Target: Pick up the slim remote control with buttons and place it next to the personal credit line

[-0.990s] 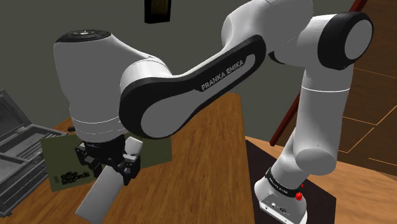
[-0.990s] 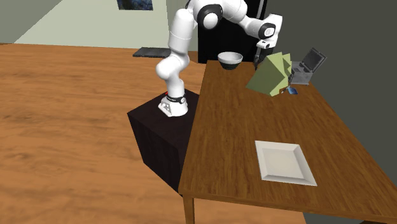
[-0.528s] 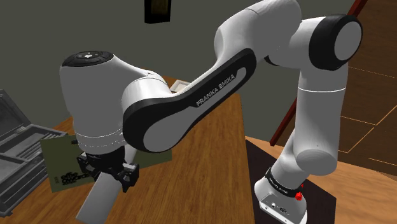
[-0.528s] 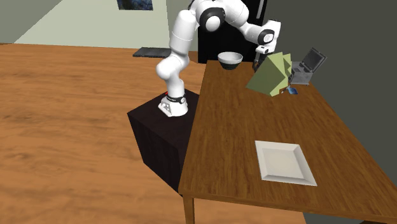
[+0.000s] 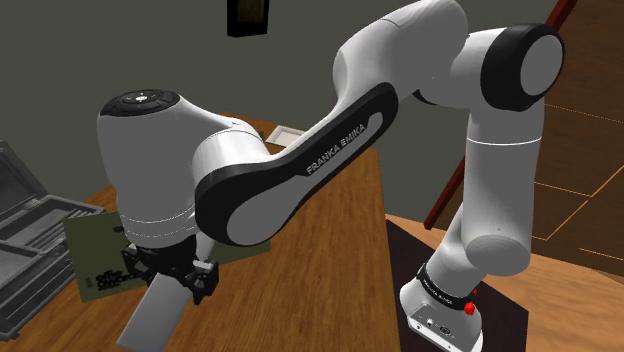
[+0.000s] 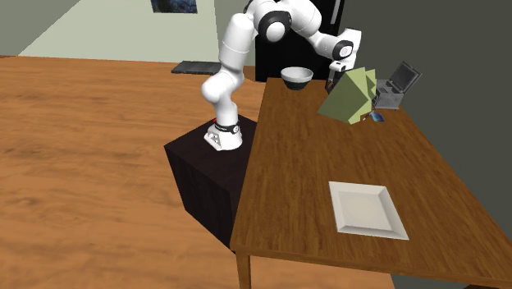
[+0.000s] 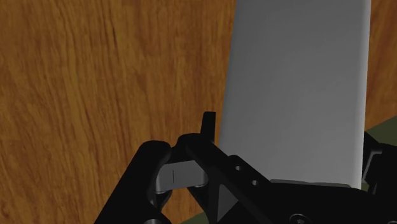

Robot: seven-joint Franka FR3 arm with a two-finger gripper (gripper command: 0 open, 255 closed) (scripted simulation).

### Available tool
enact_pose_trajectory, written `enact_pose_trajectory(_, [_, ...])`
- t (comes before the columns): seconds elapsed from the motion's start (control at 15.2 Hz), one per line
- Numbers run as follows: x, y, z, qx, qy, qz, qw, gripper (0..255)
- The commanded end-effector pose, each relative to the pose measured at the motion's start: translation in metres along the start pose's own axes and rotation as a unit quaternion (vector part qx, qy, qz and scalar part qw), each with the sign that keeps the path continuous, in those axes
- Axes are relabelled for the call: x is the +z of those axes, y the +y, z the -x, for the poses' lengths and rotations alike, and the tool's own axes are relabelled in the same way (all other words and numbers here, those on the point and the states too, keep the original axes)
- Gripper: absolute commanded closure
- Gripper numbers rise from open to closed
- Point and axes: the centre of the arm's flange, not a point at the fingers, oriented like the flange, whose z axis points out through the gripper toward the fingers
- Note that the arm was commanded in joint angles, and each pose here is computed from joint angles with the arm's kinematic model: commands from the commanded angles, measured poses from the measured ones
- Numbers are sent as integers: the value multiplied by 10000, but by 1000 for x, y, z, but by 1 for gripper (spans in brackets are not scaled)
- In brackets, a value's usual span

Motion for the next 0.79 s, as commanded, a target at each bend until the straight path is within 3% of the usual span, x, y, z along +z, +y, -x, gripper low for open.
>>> enact_pose_trajectory(0.0, [7,1,-1,10,-1,64,10000,255])
enact_pose_trajectory(0.07, [6,0,0,10,-1,65,10000,0])
enact_pose_trajectory(0.4, [7,1,-1,10,-1,64,10000,0])
enact_pose_trajectory(0.66, [-43,0,-1,10,-1,64,10000,0])
enact_pose_trajectory(0.73, [-43,0,-1,10,-1,64,10000,0])
